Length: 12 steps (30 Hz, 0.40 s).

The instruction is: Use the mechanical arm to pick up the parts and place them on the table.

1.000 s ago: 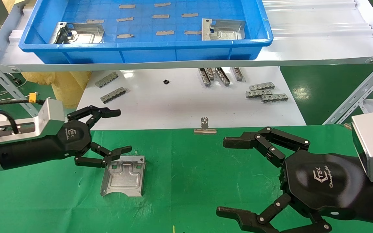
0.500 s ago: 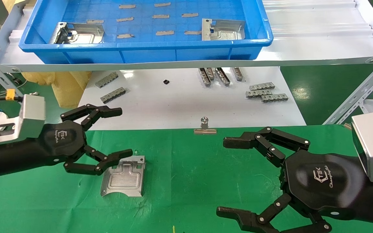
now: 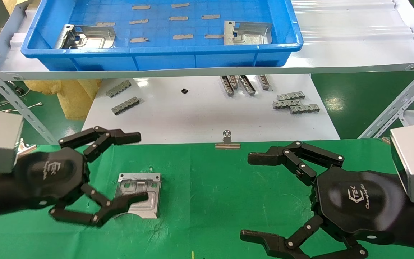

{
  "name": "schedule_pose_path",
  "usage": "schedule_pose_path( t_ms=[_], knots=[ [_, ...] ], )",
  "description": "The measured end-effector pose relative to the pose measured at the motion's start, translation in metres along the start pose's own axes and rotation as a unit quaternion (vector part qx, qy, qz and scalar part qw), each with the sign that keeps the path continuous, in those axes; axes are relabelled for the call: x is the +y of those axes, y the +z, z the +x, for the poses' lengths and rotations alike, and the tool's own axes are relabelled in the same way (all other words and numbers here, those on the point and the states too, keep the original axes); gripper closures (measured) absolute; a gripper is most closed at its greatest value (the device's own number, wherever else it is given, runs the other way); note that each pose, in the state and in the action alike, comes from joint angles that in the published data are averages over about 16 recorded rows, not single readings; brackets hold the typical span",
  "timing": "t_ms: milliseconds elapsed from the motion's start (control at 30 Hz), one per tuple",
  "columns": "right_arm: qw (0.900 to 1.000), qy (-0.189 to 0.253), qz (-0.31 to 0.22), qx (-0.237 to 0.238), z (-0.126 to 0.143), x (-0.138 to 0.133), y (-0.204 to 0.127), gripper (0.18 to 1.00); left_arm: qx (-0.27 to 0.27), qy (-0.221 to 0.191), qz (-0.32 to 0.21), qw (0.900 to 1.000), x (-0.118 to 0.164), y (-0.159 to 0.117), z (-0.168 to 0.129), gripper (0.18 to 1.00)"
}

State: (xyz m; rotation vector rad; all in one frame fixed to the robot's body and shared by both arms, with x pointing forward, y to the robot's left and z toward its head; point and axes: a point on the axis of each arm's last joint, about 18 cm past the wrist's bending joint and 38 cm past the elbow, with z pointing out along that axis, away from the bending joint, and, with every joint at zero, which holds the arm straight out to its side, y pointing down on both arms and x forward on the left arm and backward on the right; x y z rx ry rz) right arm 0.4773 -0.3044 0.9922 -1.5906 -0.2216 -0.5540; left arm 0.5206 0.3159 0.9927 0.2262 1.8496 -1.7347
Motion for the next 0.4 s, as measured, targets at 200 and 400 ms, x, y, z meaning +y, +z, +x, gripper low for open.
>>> schedule_pose_path(
  t_ms=[200,400],
  knots=[
    [1.000,0.000,0.000,0.000,0.000,0.000,0.000,0.179,0.024,-0.012,0.005,0.9996,-0.013,0.001,0.021,0.184],
    [1.000,0.000,0.000,0.000,0.000,0.000,0.000,0.179,0.038,-0.019,0.007,0.9991,-0.020,0.001,0.033,0.184]
  ],
)
